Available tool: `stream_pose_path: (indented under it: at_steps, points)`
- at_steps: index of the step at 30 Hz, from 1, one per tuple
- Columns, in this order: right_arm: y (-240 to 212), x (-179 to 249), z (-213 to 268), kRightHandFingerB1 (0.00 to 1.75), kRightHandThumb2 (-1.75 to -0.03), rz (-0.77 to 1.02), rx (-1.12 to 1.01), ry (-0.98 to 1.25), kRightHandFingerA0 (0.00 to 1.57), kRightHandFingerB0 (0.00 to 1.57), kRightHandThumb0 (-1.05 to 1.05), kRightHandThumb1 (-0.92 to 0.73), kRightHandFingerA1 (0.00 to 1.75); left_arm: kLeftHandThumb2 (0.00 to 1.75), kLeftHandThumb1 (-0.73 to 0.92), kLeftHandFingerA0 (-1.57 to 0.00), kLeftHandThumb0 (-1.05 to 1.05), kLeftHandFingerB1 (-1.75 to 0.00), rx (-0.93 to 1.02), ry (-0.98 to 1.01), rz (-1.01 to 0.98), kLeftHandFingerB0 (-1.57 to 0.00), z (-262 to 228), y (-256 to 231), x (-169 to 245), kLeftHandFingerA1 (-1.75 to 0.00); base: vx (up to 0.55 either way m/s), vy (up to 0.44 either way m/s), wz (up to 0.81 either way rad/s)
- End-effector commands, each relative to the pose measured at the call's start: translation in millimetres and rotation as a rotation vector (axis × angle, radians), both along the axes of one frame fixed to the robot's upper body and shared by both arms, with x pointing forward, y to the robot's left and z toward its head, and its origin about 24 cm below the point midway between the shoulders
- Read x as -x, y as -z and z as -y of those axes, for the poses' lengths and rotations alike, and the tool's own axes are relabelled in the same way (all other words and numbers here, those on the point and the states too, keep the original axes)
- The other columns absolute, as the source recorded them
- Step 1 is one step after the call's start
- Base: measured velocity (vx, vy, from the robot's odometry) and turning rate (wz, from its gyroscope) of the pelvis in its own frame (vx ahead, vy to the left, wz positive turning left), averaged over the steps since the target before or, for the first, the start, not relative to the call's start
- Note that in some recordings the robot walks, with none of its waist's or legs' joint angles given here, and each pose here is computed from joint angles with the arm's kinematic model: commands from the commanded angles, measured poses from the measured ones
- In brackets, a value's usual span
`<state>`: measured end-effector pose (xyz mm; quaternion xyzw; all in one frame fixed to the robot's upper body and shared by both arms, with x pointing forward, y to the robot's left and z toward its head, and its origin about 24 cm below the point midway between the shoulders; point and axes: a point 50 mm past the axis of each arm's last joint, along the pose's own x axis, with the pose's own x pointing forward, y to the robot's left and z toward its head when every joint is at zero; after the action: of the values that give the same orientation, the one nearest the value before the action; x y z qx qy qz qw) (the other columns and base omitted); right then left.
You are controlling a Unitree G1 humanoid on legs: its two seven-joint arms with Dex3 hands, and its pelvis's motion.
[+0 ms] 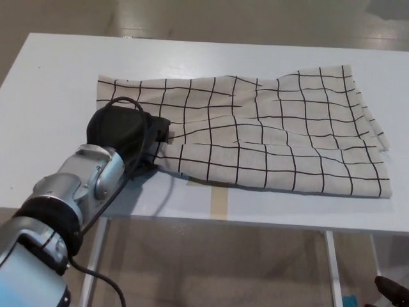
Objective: Use the left hand to fold a white towel with checkered patterns in half.
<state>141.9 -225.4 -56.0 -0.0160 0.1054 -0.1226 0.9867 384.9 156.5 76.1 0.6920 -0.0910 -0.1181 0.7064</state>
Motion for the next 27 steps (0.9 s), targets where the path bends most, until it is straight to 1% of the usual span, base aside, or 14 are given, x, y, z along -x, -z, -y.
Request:
stream_pose_path:
  at_steps: [1,6,9,10,11,15,16,17,21,22,26,27]
  points:
    - [2,3,5,0.5,-0.61,-0.009,-0.001,0.008,0.43,0.45,-0.43,-0.72,0.6,0.84,0.52,-1.11,-0.34,-1.3,0.008,-0.017,0.015,-0.91,-27,-3,4,-1.41,0.0,0.0,0.0]
    - [0,0,5,0.49,-0.61,-0.005,0.001,0.006,0.43,0.46,-0.43,-0.72,0.6,0.82,0.5,-1.11,-0.35,-1.3,-0.082,-0.01,0.137,-0.91,-47,-31,-2,-1.41,0.0,0.0,0.0]
    - [0,-1,5,0.49,-0.61,-0.007,0.008,-0.001,0.43,0.46,-0.42,-0.72,0.6,0.82,0.5,-1.11,-0.35,-1.3,-0.204,0.016,0.223,-0.91,-59,-50,-5,-1.42,0.0,0.0,0.0]
    - [2,1,4,0.5,-0.61,-0.017,0.005,0.0,0.43,0.47,-0.42,-0.72,0.6,0.81,0.49,-1.11,-0.34,-1.31,-0.313,0.02,0.248,-0.91,-67,-58,-6,-1.42,0.0,0.0,0.0]
    - [3,2,4,0.5,-0.61,-0.021,0.003,0.001,0.43,0.47,-0.42,-0.72,0.6,0.81,0.49,-1.11,-0.35,-1.31,-0.382,0.024,0.264,-0.92,-71,-64,-7,-1.42,0.0,0.0,0.0]
    - [2,2,4,0.5,-0.62,-0.022,0.006,0.007,0.42,0.47,-0.42,-0.72,0.6,0.8,0.46,-1.11,-0.36,-1.32,-0.492,0.043,0.316,-0.94,-78,-78,-9,-1.42,0.0,0.0,0.0]
    - [2,3,3,0.5,-0.62,-0.024,0.008,0.005,0.42,0.48,-0.43,-0.73,0.59,0.8,0.47,-1.12,-0.34,-1.32,-0.551,0.059,0.345,-0.95,-84,-89,-8,-1.42,0.0,0.0,0.0]
    - [1,2,3,0.49,-0.62,-0.023,0.008,0.002,0.42,0.48,-0.43,-0.73,0.59,0.58,0.65,-0.8,-0.25,-1.71,-0.579,0.068,0.367,-0.63,-87,-94,-8,-1.75,0.0,0.0,0.0]
    - [0,1,5,0.49,-0.62,-0.022,0.007,-0.001,0.42,0.48,-0.43,-0.74,0.59,0.57,0.64,-0.79,-0.24,-1.71,-0.611,0.089,0.394,-0.63,-91,-105,-8,-1.75,0.0,0.0,0.0]
    - [0,1,5,0.49,-0.62,-0.019,0.007,0.001,0.43,0.49,-0.42,-0.74,0.59,0.55,0.65,-0.76,-0.24,-1.69,-0.63,0.093,0.417,-0.65,-90,-111,-9,-1.75,0.0,0.0,0.0]
    - [0,1,5,0.5,-0.62,-0.019,0.005,0.004,0.44,0.5,-0.41,-0.75,0.6,0.56,0.63,-0.77,-0.27,-1.68,-0.663,0.086,0.45,-0.65,-84,-120,-13,-1.75,0.0,0.0,0.0]
    - [1,1,6,0.5,-0.63,-0.024,0.004,0.005,0.45,0.52,-0.42,-0.75,0.6,0.57,0.59,-0.8,-0.32,-1.68,-0.662,0.089,0.468,-0.65,-77,-125,-16,-1.75,0.0,0.0,0.0]
